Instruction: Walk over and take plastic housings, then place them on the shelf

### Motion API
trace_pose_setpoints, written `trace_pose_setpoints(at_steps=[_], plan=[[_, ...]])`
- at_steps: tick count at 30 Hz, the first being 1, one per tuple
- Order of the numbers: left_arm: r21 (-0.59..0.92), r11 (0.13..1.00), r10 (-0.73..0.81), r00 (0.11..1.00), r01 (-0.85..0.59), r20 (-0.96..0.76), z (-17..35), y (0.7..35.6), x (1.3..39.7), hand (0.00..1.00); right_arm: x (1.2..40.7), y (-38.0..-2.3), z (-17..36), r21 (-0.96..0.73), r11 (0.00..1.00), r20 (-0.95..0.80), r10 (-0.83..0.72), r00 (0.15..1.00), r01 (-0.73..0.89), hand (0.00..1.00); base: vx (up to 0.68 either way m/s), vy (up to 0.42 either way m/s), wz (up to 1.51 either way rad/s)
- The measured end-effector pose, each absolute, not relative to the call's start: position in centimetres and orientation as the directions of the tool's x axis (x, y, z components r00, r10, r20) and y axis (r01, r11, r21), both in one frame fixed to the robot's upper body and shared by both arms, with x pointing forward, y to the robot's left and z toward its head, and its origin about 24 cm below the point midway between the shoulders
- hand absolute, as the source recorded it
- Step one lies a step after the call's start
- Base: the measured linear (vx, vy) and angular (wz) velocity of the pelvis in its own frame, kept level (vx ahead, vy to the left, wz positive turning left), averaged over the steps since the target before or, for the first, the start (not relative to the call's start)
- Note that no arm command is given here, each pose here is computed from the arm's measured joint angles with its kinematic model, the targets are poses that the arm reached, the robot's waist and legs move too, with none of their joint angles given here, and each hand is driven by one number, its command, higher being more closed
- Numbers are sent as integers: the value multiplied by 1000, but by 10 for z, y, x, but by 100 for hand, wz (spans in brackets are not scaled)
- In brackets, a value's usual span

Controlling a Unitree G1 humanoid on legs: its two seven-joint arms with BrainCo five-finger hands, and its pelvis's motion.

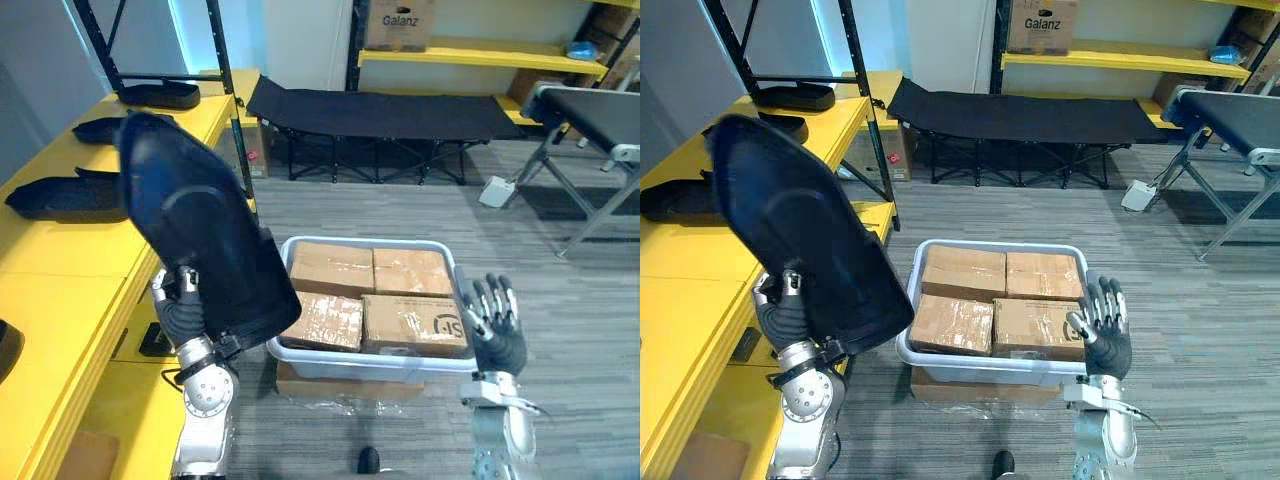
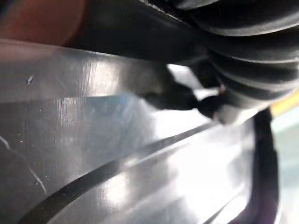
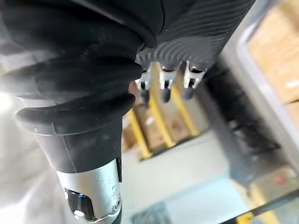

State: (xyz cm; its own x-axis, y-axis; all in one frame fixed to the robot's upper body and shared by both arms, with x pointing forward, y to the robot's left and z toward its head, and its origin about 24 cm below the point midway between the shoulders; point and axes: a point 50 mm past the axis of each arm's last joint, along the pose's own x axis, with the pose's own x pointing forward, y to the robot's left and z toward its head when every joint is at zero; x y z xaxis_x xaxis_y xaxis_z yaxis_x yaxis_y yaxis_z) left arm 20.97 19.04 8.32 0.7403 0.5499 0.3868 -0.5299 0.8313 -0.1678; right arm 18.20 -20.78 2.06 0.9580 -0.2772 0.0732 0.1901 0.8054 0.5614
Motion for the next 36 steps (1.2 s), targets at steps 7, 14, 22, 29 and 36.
trace_pose_setpoints(at_steps=[7,14,22,29,36], plan=[[-217,763,628,620,-609,470,107,213,182,100,198,-211,18,623,755,76,-321,944,206,0,-11,31,42],[-199,628,722,467,-752,511,119,246,142,100,236,-174,32,546,835,142,-167,976,64,0,-19,40,66],[-223,634,742,501,-741,446,110,258,121,100,259,-127,45,474,873,155,42,987,-111,0,20,47,31],[-198,807,570,644,-557,510,114,240,158,100,243,-144,40,465,885,117,-40,992,-20,0,66,79,84],[-184,793,596,677,-581,431,97,239,154,100,234,-167,35,413,911,122,-39,992,-16,0,-11,-66,21]])
